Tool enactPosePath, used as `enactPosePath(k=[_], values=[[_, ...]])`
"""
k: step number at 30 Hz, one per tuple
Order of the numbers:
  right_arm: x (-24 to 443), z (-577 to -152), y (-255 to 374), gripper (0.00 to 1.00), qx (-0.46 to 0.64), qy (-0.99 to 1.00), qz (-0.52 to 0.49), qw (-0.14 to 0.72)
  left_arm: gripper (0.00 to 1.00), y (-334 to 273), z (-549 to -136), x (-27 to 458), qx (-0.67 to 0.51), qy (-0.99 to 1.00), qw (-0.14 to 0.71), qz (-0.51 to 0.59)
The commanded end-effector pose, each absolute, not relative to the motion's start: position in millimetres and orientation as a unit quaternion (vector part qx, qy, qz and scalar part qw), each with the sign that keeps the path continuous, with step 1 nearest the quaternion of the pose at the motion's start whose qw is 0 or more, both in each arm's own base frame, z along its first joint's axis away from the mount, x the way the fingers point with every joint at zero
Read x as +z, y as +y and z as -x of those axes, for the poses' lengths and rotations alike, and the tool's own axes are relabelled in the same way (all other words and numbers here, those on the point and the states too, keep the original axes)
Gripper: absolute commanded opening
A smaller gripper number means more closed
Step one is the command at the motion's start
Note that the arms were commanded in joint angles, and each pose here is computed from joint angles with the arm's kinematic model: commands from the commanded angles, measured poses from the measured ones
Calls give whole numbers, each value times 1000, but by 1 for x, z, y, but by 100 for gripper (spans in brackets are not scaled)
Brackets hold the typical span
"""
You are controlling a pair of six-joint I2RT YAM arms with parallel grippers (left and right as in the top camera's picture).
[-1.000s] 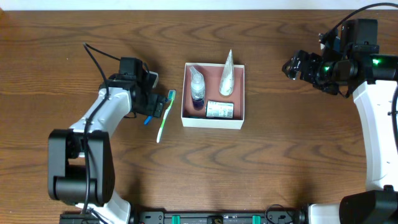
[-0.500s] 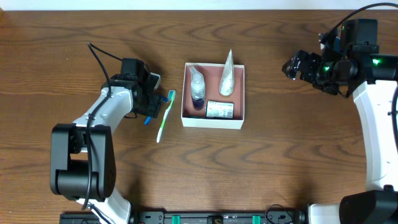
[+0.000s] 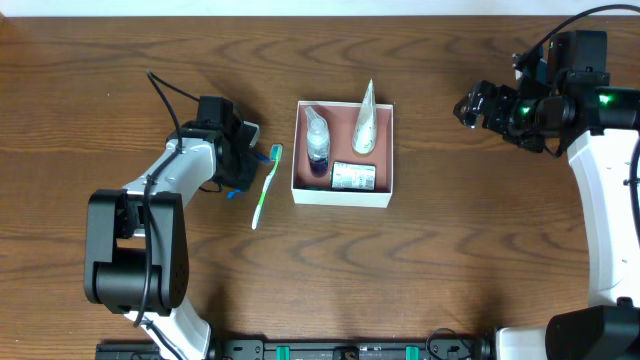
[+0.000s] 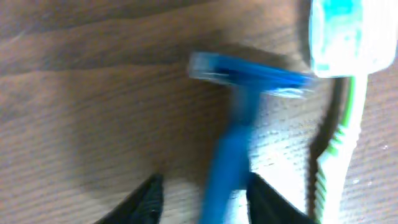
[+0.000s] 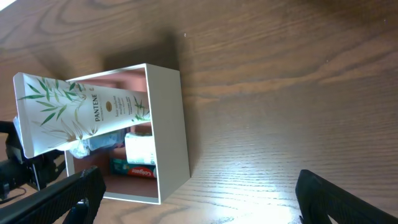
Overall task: Pack container
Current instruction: 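Move the left gripper back to the blue razor and grasp it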
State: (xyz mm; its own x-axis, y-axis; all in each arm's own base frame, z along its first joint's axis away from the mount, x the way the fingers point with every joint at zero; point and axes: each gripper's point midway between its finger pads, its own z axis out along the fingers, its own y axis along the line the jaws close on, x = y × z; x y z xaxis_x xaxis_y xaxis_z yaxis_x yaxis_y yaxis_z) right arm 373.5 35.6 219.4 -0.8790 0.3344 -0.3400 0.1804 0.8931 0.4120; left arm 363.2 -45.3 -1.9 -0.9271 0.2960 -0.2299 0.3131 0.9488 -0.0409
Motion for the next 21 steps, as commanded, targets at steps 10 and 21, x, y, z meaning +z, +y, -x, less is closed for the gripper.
enactPosePath(k=[10, 21], values=[[223, -374, 35, 99, 193, 948, -142, 208, 6, -44, -360, 14, -38, 982, 108, -152], [223, -374, 35, 99, 194, 948, -142, 208, 6, -70, -353, 173, -41, 948, 261, -176]])
